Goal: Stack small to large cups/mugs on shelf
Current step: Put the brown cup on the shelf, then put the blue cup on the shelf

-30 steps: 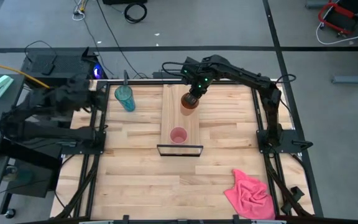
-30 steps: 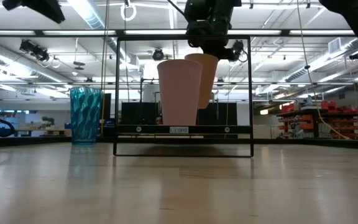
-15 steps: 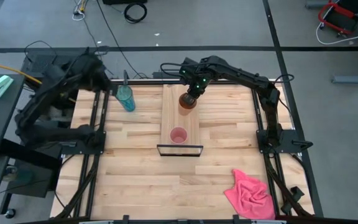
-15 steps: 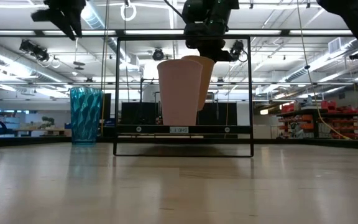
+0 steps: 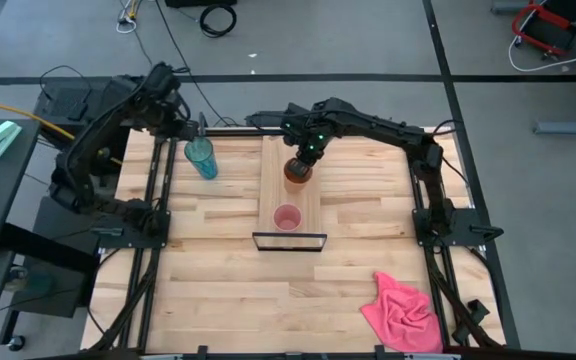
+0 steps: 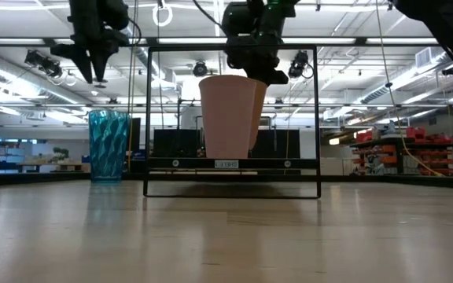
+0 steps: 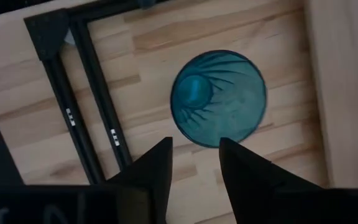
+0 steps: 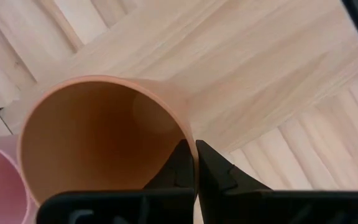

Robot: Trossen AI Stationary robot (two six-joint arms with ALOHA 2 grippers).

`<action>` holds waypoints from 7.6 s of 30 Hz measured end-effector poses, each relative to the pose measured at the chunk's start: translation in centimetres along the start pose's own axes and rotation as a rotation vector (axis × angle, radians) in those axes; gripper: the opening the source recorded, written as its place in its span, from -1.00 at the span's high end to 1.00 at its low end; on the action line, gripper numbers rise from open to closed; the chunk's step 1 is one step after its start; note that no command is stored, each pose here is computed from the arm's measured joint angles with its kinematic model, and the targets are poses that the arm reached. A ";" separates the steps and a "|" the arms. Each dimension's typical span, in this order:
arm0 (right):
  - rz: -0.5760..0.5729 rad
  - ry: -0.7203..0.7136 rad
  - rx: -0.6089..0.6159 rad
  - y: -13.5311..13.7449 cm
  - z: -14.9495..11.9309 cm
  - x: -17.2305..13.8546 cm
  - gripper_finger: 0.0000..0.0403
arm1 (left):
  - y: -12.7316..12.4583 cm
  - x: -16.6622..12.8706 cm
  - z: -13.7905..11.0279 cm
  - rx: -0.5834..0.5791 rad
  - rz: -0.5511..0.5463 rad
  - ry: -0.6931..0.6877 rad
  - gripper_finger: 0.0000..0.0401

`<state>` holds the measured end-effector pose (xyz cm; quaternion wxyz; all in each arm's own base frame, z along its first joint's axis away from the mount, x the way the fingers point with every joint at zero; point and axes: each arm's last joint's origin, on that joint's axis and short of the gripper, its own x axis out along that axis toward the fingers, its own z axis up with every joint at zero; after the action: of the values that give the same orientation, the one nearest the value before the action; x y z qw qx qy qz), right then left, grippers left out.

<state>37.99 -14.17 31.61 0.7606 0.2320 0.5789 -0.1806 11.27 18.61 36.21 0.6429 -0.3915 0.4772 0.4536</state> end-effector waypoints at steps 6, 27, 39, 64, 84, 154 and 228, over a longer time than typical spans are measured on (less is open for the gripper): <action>-0.003 0.017 -0.016 0.3 0.3 1.1 0.99 | -0.2 2.0 1.5 0.008 0.020 0.067 0.24; -0.018 0.005 0.030 0.5 0.4 1.3 0.99 | 0.8 6.9 4.0 0.006 0.070 0.132 0.29; -0.033 0.024 0.079 0.4 0.2 1.8 0.99 | 0.4 7.0 4.2 -0.002 0.020 0.113 0.28; -0.013 0.012 0.074 0.7 0.3 1.8 0.94 | 0.9 10.6 3.2 -0.001 0.036 0.160 0.36; -0.004 -0.008 0.062 1.0 0.4 1.9 0.68 | 0.9 10.5 3.2 -0.018 0.031 0.158 0.63; -0.264 -0.138 0.179 -2.8 -13.6 -11.4 0.64 | -14.1 -0.9 10.5 0.340 -0.163 -0.153 0.94; -0.048 -0.226 0.248 -3.5 -14.7 -1.2 0.64 | -22.9 9.1 11.3 0.510 -0.192 -0.054 0.53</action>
<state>24.03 -8.77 29.02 0.7817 0.2883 0.4685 -0.2937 37.31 24.60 31.71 0.7733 -0.2482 0.5195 0.2657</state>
